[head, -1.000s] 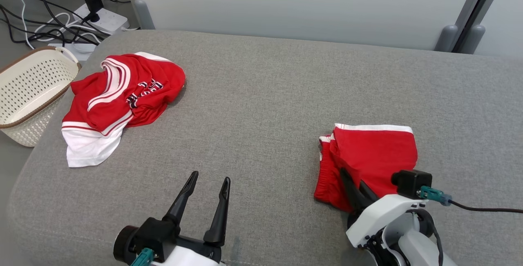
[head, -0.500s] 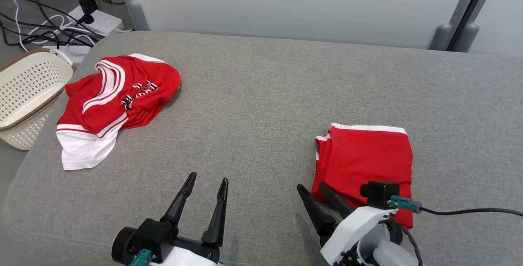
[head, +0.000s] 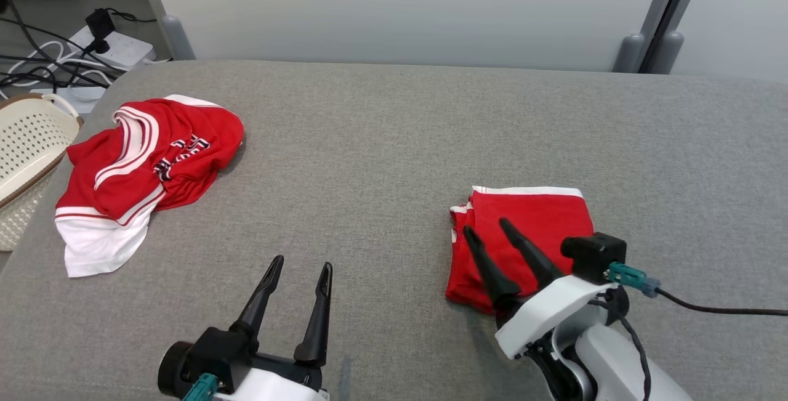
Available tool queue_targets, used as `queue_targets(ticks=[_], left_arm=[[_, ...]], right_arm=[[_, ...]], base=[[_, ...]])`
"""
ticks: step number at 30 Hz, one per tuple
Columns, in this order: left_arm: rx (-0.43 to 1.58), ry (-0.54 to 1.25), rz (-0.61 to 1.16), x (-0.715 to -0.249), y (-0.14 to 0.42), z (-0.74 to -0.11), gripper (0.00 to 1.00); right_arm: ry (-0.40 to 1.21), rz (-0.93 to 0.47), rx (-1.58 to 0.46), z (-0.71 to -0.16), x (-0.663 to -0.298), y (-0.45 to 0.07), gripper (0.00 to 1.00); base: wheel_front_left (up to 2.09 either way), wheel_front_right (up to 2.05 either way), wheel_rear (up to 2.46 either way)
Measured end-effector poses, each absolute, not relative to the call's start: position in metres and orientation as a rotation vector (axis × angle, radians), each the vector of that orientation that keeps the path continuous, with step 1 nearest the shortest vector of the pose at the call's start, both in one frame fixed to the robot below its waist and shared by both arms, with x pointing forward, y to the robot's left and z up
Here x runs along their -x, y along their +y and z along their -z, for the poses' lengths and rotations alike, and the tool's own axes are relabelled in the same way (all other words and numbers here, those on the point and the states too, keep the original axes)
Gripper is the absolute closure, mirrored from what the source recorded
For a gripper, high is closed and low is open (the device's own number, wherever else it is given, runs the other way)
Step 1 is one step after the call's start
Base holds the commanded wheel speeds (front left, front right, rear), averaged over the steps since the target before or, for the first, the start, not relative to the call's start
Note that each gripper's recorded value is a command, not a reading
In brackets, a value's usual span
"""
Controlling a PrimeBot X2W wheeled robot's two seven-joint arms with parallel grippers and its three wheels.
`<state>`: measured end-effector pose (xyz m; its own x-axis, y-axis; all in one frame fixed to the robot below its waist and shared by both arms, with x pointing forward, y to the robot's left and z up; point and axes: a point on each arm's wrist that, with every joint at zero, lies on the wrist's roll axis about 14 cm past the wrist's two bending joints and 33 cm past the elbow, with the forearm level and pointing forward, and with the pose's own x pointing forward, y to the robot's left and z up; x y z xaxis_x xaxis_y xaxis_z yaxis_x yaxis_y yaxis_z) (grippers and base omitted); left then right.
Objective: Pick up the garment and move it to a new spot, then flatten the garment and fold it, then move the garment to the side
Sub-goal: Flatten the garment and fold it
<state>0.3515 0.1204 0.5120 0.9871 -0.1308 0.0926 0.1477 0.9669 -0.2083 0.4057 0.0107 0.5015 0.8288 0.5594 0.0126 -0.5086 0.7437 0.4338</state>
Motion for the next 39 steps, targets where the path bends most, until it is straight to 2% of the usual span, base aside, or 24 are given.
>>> queue_targets(ticks=[7,21,39], left_arm=[[0.281,-0.084,0.122,-0.358,0.123,-0.515,0.00],[0.286,-0.103,0.106,-0.363,0.133,-0.520,0.00],[0.262,-0.056,0.145,-0.336,0.125,-0.504,0.00]], right_arm=[[-0.005,-0.478,-0.341,-0.524,-0.420,-0.034,0.00],[-0.079,-0.237,-0.307,-0.522,-0.393,-0.124,0.00],[-0.036,-0.154,-0.301,-0.497,-0.343,-0.148,0.00]], base=[[0.00,0.00,0.00],[0.00,0.00,0.00],[0.00,0.00,0.00]])
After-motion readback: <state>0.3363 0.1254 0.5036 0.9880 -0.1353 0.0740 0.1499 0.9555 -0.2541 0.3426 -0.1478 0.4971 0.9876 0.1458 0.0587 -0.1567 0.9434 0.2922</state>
